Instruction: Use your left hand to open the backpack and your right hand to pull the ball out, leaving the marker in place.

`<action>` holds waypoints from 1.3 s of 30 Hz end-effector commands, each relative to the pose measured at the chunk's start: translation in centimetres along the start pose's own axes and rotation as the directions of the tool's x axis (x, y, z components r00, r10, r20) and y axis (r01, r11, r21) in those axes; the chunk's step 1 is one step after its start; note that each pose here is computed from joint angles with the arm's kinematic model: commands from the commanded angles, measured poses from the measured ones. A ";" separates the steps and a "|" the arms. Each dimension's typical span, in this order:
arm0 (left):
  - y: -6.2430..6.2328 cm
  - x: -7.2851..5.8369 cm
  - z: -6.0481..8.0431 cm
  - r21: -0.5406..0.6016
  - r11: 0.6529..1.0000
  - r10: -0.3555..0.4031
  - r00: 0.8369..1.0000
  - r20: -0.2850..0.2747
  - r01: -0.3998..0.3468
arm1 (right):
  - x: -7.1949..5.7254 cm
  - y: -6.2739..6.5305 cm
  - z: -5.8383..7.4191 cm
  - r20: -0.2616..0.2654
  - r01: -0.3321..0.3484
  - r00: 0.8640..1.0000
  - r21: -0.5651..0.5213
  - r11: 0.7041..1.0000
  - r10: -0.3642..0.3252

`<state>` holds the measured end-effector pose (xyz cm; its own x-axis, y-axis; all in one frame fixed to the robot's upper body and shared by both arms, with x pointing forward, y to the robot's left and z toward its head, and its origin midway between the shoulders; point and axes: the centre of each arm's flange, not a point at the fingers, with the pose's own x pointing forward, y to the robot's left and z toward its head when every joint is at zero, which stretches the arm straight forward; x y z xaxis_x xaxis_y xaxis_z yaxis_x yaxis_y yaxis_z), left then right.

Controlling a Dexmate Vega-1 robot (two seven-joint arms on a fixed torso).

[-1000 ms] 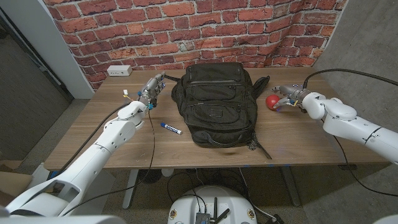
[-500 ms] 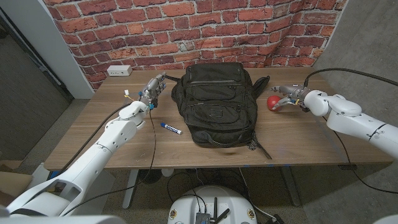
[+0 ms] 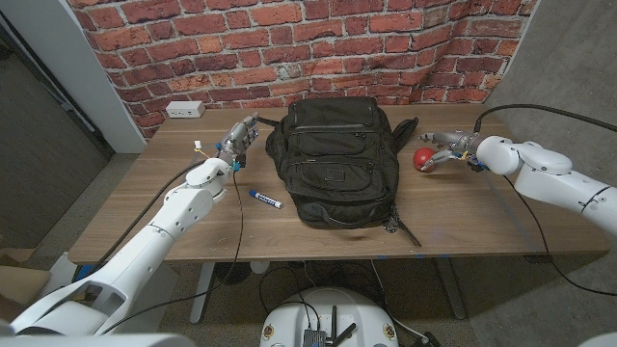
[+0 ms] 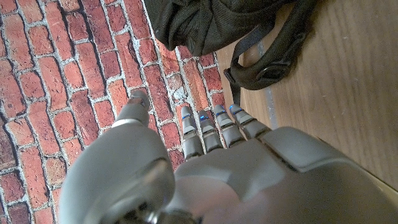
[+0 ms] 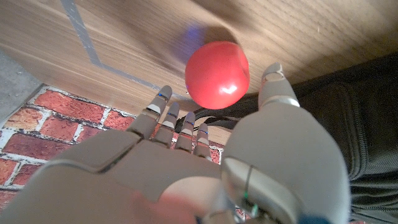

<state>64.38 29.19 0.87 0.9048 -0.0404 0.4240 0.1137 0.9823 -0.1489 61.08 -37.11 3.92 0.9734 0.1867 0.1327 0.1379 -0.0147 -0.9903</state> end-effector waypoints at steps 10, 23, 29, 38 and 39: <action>-0.8 -0.6 -0.6 0.031 0.999 0.021 0.999 0.037 -0.022 | -1.7 -0.8 -2.0 0.070 0.070 0.994 0.191 0.979 -0.084; -0.5 0.3 -0.8 0.056 0.998 0.033 0.997 0.070 -0.037 | -2.2 -0.4 -2.1 0.043 0.161 0.982 0.302 0.940 -0.182; -0.1 0.4 -1.1 0.043 0.997 0.058 0.993 0.107 -0.063 | -2.1 -0.2 -2.3 0.029 0.208 0.971 0.398 0.894 -0.238; 1.2 0.6 -1.5 0.070 0.996 0.047 0.991 0.125 -0.056 | -1.2 0.7 -2.0 -0.008 0.271 0.953 0.462 0.844 -0.302; 1.3 0.7 -1.4 0.082 0.996 0.035 0.991 0.126 -0.045 | -1.1 0.8 -2.0 -0.012 0.276 0.952 0.464 0.841 -0.306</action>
<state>65.24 29.14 -0.13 0.8643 0.0278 0.5023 0.0442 0.9904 -0.1308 59.76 -39.51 3.79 0.9056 0.2156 0.3653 0.2550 0.4116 -0.8749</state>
